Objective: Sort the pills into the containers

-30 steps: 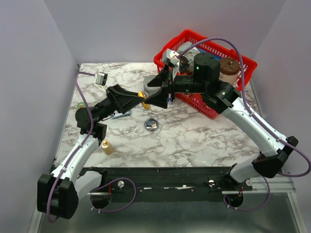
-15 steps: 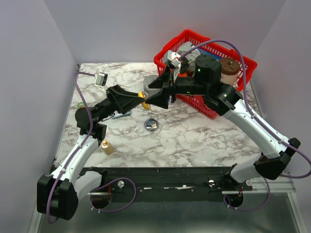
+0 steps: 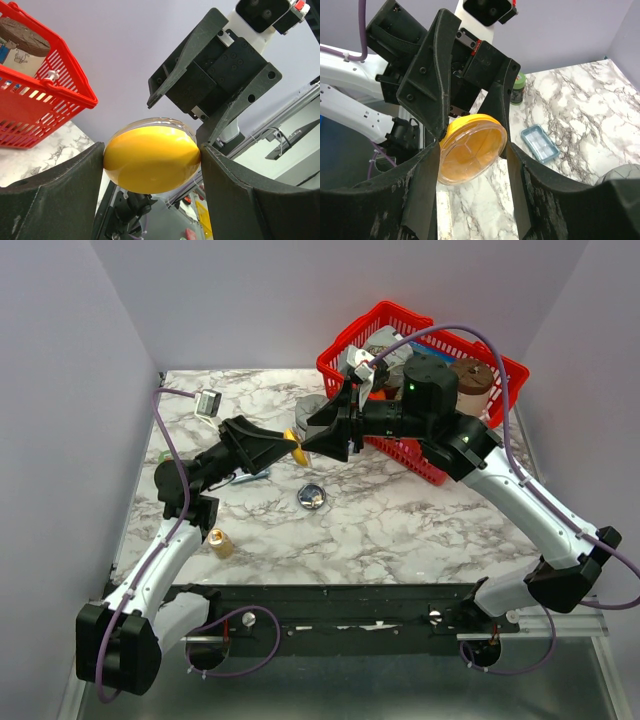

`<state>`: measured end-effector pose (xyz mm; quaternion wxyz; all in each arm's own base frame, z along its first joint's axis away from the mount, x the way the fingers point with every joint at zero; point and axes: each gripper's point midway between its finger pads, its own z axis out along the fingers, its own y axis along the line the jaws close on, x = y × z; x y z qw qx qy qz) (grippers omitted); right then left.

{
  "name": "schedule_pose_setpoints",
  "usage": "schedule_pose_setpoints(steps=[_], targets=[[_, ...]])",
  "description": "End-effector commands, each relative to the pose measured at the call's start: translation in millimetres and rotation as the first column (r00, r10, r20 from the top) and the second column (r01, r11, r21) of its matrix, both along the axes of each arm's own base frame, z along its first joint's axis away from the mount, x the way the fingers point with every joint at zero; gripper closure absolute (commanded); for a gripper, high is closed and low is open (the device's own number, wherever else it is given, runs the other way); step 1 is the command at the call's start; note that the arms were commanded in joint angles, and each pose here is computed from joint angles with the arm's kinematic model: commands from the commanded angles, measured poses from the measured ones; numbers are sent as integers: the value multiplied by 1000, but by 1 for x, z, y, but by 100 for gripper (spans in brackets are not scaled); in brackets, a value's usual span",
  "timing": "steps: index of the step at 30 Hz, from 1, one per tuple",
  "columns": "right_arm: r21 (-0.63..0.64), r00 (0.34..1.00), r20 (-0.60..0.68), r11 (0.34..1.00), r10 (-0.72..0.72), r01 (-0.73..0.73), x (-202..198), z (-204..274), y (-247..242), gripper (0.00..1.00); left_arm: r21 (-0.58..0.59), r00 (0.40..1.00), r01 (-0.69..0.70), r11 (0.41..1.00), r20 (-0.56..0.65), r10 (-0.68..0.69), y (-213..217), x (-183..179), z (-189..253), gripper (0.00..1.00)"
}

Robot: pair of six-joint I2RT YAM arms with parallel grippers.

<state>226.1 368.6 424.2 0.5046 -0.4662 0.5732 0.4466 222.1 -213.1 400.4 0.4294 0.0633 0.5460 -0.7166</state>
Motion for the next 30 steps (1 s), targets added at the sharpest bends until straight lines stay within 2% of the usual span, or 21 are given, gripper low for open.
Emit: schedule_pose_setpoints(steps=[1,30], targets=[[-22,998,14,998,-59,59,8,-6,-6,39,-9,995,-1,1000,96,2,4,-13,25,90],[-119,988,19,980,-156,158,41,-47,11,52,56,977,-208,976,51,205,12,15,24,90]])
